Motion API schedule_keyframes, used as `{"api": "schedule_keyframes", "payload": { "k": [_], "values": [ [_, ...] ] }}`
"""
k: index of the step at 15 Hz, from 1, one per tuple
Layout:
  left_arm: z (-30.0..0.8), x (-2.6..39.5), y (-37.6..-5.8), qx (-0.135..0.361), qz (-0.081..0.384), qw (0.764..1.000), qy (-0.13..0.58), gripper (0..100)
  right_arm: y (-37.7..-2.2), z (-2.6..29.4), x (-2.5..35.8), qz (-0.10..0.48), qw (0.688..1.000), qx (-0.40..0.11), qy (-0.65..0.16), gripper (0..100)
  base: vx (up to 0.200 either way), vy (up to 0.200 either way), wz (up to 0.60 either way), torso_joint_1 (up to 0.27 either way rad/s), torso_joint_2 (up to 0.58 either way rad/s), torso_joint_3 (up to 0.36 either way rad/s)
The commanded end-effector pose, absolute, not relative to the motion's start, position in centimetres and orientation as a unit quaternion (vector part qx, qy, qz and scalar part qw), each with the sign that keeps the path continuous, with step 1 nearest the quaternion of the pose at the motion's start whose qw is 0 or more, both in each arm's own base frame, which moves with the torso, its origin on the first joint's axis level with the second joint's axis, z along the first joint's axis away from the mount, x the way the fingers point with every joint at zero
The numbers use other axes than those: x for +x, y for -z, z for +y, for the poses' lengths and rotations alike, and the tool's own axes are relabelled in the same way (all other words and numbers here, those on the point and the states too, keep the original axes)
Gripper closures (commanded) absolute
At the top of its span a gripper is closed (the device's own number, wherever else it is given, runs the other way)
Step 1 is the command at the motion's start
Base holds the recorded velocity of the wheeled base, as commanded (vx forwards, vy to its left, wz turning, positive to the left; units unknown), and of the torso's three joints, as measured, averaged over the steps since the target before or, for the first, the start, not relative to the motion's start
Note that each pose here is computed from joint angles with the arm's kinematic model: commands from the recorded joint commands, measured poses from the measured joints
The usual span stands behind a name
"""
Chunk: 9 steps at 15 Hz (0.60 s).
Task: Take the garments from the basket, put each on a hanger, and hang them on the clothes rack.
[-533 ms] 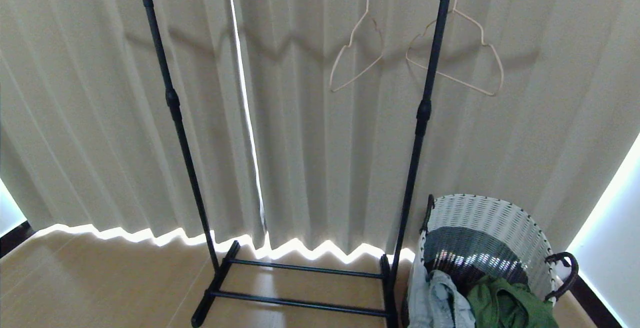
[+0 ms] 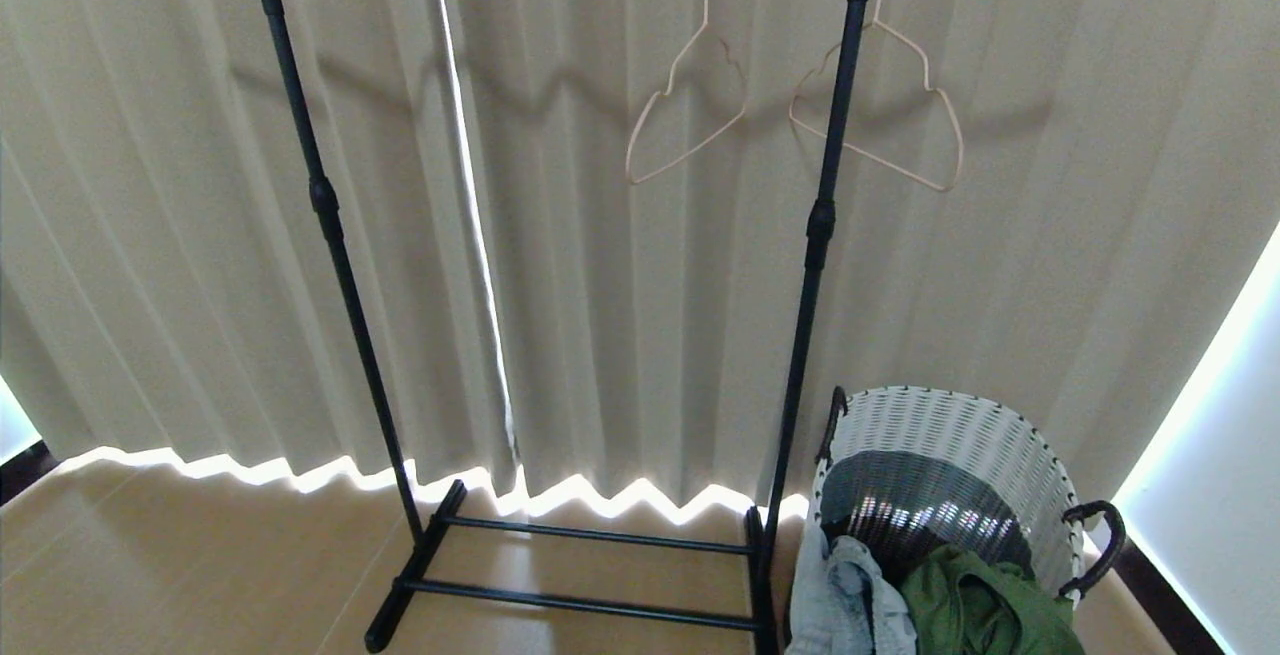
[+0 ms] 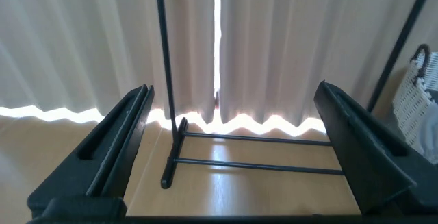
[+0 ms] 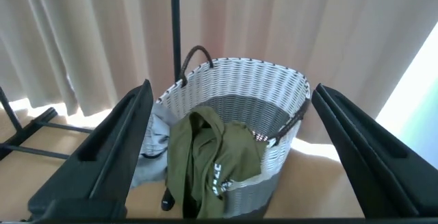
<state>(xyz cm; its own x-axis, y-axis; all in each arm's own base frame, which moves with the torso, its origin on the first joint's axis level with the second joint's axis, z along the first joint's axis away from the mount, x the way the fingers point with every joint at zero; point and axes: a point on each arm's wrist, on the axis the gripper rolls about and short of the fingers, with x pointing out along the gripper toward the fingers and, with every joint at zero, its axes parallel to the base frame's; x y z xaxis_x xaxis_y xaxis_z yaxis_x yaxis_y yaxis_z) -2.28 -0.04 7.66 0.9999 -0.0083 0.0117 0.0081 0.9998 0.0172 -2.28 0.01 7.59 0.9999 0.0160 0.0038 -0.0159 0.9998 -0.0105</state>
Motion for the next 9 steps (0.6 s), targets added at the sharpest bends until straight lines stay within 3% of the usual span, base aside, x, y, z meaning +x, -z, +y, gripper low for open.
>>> {"api": "schedule_keyframes", "payload": {
  "k": [1, 7, 9],
  "values": [
    [-0.03, -2.28, -7.67, 0.008, -0.006, 1.000, 0.001, 0, -7.60, 0.01, -2.28, -0.002, 1.000, -0.005, -0.006, 0, 0.200, 0.000, 0.00, 0.007, 0.00, 0.007],
    [-0.02, -2.28, -7.67, 0.008, -0.006, 1.000, -0.001, 0, -7.61, -0.02, -2.28, -0.003, 1.000, -0.003, -0.002, 0, 0.200, 0.000, 0.00, 0.000, 0.00, 0.004],
    [-0.03, -2.28, -7.67, 0.008, -0.006, 1.000, 0.000, 0, -7.97, -0.01, -2.38, -0.010, 1.000, -0.011, -0.004, 0, 0.000, 0.000, 0.00, 0.000, 0.00, 0.000]
  ]
}}
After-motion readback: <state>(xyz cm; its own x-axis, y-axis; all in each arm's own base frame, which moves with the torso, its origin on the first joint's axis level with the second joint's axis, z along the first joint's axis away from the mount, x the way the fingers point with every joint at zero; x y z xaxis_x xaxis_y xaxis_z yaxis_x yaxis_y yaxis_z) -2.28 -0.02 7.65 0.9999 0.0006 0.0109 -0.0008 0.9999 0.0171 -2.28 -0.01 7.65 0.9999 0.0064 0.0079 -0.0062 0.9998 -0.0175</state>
